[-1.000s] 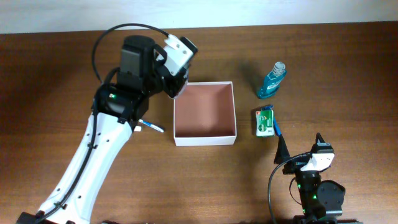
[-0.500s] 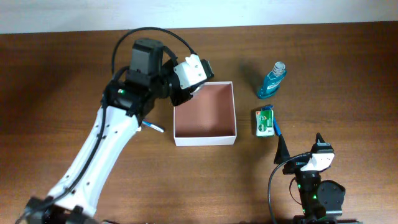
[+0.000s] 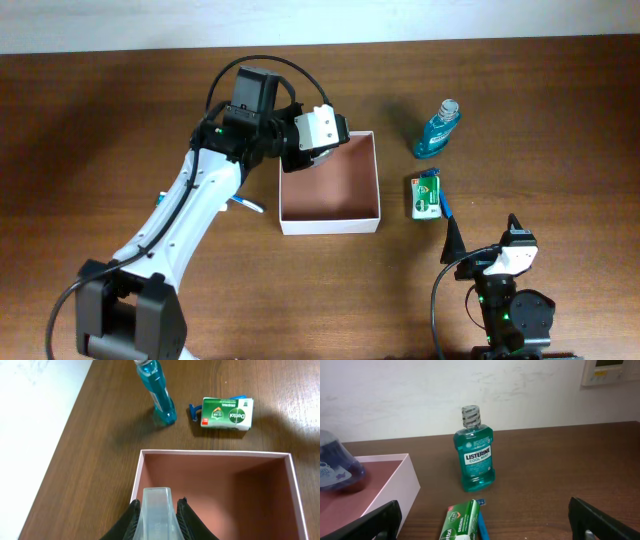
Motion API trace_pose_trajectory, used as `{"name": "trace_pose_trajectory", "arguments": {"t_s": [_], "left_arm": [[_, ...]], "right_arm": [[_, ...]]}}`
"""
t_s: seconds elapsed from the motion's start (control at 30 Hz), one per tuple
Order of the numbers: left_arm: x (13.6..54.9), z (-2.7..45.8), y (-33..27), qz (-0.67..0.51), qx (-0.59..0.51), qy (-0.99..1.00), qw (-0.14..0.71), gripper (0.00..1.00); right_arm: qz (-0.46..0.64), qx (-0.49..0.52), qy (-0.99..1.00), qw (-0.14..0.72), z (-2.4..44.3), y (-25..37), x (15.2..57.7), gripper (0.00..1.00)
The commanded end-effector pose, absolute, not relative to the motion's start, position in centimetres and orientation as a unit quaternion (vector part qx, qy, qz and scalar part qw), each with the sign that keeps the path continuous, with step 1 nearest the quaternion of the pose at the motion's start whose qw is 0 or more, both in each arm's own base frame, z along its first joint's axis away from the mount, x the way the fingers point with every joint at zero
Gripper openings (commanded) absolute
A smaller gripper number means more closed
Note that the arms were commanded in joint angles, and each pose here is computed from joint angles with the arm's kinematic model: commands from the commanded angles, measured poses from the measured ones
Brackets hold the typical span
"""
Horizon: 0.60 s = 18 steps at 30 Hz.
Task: Pack container
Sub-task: 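Lift the pump bottle with the left gripper and carry it over the box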
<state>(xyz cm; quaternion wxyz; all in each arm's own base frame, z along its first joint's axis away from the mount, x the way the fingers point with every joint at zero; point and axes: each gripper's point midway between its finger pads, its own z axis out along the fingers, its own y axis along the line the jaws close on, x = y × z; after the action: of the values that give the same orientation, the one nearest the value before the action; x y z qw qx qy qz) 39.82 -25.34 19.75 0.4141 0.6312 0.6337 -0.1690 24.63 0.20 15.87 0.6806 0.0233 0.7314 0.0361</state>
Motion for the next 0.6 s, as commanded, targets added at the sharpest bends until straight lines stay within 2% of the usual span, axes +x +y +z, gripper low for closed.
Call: {"name": "trace_pose_trajectory", "arguments": {"t_s": [0.0,0.3,0.57], "left_arm": [[40.9,20.9,-25.2,-0.165,0.641,0.609,0.438,0.16],[42.6,17.5,-24.0,-0.178,0.628,0.633,0.417,0.16],[42.7,17.0,-24.2,-0.185,0.628,0.631,0.417,0.17]], "right_arm": [[0.036,0.023,0.733,0.679,15.6,0.2,24.6,0.99],[0.036,0.023,0.733,0.679,15.6,0.2,24.6,0.99],[0.036,0.023,0.733,0.679,15.6,0.2,24.6,0.99]]}}
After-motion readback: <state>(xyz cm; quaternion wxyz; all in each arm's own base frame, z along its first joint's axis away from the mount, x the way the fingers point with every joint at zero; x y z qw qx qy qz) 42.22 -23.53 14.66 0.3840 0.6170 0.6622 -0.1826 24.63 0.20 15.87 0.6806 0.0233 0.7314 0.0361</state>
